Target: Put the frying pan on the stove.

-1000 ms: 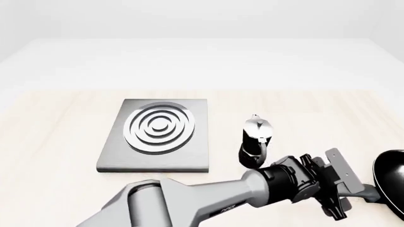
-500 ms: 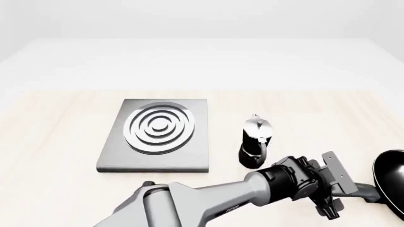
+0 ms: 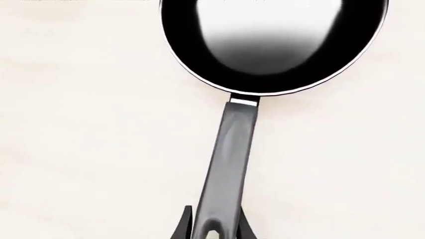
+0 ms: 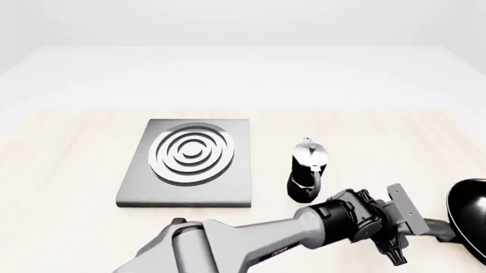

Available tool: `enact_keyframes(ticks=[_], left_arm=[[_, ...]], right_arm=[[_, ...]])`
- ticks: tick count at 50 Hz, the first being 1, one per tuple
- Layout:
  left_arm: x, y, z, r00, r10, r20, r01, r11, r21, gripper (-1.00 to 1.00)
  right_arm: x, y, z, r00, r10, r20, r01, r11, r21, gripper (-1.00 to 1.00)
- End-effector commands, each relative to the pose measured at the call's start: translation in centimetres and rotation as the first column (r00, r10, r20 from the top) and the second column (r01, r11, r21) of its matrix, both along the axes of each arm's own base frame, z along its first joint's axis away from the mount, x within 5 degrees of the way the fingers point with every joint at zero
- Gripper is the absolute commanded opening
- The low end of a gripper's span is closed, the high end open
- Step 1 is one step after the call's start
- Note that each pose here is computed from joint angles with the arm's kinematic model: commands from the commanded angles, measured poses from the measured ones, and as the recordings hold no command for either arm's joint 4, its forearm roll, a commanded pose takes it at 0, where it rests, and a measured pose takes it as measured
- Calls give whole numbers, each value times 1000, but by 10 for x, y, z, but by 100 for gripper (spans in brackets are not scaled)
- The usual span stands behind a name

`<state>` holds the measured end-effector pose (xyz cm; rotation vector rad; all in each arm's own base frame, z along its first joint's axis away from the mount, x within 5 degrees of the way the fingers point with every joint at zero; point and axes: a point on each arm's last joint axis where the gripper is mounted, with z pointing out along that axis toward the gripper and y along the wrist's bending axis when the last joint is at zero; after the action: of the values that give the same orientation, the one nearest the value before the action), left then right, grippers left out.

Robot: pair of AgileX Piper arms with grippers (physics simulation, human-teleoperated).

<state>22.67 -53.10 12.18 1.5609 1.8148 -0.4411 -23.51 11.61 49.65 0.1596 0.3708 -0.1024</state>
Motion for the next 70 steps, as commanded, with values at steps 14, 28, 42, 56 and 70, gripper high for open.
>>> enact_keyframes(ticks=[14,28,42,56,70], left_arm=[[-3,8,37,999,4,39,-1,995,-100,-100],[-3,11,53,999,18,43,-11,990,-140,-100],[3,16,72,998,32,58,-21,984,-175,-100],[7,27,103,996,60,72,-40,969,-242,-100],[15,41,127,992,93,82,-65,953,-296,-100]], right_arm=[[0,0,0,1000,1,-1,-1,1000,1,100],[1,0,0,1000,3,0,-3,1000,2,100],[0,0,0,1000,4,1,-4,1000,2,100],[1,0,0,1000,5,2,-5,1000,2,100],[-52,2,-7,1000,24,8,-24,999,-24,100]])
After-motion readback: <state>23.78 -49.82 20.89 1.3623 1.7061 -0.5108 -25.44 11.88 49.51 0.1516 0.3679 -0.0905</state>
